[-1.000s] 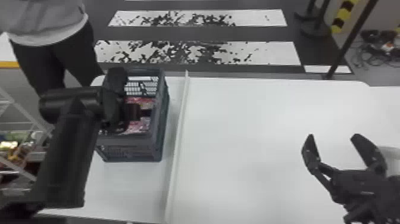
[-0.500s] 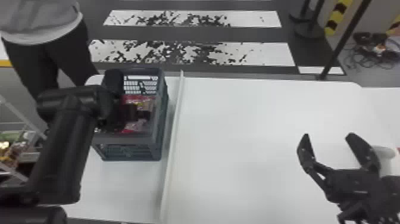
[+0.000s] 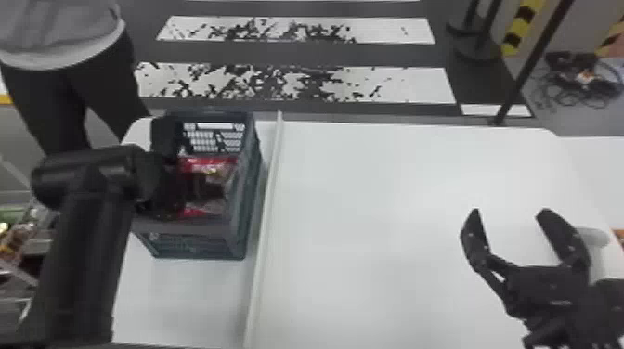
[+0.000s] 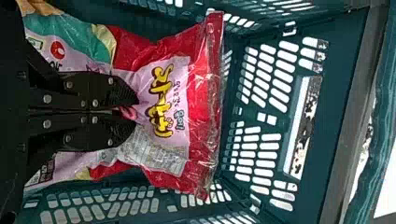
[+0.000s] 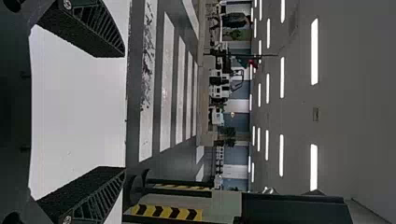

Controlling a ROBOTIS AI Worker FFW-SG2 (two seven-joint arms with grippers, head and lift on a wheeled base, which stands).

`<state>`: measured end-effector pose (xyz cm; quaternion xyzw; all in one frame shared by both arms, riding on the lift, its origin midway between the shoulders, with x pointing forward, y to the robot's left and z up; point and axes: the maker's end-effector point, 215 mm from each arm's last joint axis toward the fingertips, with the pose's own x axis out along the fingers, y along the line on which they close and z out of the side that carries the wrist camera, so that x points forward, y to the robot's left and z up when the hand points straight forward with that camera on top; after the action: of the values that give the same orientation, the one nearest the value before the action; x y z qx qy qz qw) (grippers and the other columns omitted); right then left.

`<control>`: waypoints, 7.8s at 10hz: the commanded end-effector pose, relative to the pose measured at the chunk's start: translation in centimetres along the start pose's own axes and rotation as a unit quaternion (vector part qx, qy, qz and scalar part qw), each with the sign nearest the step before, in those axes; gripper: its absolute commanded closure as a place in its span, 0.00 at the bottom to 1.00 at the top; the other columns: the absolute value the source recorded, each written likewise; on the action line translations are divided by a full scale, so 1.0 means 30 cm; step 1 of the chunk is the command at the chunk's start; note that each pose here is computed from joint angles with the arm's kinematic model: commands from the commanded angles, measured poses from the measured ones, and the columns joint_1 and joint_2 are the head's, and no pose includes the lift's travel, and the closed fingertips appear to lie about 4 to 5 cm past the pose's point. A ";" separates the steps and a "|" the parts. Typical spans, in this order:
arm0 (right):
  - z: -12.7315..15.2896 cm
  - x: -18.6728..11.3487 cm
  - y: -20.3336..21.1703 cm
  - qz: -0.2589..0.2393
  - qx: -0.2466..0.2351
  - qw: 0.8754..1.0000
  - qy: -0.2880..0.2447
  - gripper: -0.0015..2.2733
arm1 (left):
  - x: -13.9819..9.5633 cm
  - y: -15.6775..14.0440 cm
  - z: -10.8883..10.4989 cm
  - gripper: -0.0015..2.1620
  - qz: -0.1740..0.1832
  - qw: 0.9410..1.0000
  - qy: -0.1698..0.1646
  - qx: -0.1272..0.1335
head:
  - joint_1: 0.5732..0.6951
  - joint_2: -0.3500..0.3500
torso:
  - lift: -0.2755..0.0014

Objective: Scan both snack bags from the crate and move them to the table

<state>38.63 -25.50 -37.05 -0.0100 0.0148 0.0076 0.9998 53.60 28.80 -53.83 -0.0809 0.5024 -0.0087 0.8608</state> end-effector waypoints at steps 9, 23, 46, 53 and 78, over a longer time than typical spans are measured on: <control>0.015 -0.018 -0.001 -0.005 0.007 1.000 -0.002 0.03 | -0.263 0.007 0.079 0.99 -0.004 0.997 -0.071 0.008 | 1.00 0.59 | 0.68; 0.005 -0.030 -0.046 -0.016 0.014 1.000 0.003 0.02 | -0.486 0.007 0.117 0.99 0.034 0.990 -0.133 0.038 | 1.00 0.57 | 0.68; 0.044 -0.037 -0.113 -0.034 0.019 0.999 -0.018 0.02 | -0.935 -0.221 0.238 0.98 -0.024 0.944 -0.324 0.061 | 1.00 0.54 | 0.68; 0.163 0.003 -0.199 -0.061 0.014 0.997 -0.053 0.02 | -0.656 -1.003 -0.157 0.99 -0.298 0.929 -0.170 0.136 | 1.00 0.00 | 0.68; -0.046 0.083 -0.159 -0.021 0.064 0.997 0.045 0.06 | -0.686 -0.516 0.097 0.03 -0.152 0.912 -0.363 0.116 | 1.00 0.08 | 0.68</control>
<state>41.23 -30.69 -37.47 0.0482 0.0450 -0.0172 0.9977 47.49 14.00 -32.44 -0.0581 0.1318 -0.1810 0.9729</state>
